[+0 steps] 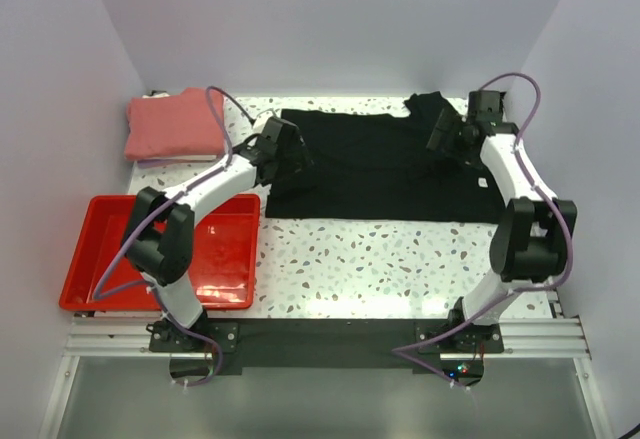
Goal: Fold and stack the t-shirts
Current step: Fold the tshirt
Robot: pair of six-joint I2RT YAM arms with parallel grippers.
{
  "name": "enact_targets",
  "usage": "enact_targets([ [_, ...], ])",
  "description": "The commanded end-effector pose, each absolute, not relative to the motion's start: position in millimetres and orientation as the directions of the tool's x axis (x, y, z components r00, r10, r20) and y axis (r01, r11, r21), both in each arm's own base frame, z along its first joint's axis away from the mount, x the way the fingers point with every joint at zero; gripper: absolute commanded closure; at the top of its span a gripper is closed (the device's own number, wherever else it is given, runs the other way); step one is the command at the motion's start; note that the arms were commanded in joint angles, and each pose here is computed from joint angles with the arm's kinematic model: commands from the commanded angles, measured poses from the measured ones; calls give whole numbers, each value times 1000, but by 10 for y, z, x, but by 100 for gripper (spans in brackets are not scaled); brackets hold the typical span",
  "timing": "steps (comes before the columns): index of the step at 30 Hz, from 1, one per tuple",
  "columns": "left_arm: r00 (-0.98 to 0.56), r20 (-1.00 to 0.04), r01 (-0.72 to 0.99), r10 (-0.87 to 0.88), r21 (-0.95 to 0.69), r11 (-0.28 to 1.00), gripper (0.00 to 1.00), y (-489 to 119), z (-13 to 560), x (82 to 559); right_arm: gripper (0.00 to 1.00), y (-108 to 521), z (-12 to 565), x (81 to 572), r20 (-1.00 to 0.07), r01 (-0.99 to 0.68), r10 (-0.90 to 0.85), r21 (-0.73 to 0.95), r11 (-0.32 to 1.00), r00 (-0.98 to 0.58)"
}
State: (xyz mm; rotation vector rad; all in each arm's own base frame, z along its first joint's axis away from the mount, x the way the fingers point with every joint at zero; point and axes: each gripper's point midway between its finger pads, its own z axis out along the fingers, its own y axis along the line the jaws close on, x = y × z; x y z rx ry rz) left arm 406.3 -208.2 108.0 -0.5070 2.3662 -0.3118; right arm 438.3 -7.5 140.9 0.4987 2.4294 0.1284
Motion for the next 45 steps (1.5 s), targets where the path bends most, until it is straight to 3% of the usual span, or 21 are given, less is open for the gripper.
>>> enact_targets([
  [1, -692, -607, -164, -390, -394, 904, 0, -2326, 1246, 4049, 1, 49, 1412, 4108, -569, 292, 388, 256, 922, -725],
  [5, -721, -598, -104, -350, -407, 908, 0, -2539, 1203, 3991, 1, 110, 1271, 3880, -554, 284, 397, 283, 916, -732],
  [11, -761, -575, -66, -301, -393, 917, 0, -2704, 964, 3960, 1, 276, 1055, 3962, -505, 234, 381, 331, 914, -775],
  [21, -805, -534, -110, -259, -294, 949, 0, -2606, 451, 3981, 1, 162, 679, 4617, -500, 282, 380, 264, 923, -778],
  [26, -821, -509, -136, -260, -268, 954, 0, -2508, 269, 3971, 1, 66, 570, 5138, -559, 253, 339, 227, 940, -757],
  [33, -836, -482, -159, -261, -242, 957, 0, -2408, 123, 3913, 1, -96, 965, 5650, -643, 298, 361, 211, 931, -676],
  [39, -815, -515, -138, -267, -275, 952, 0, -2454, 321, 3982, 1, -37, 1290, 5450, -658, 274, 361, 237, 932, -661],
  [45, -780, -557, -90, -286, -352, 932, 0, -2608, 641, 4125, 1, 148, 1191, 4739, -599, 263, 358, 243, 934, -716],
])
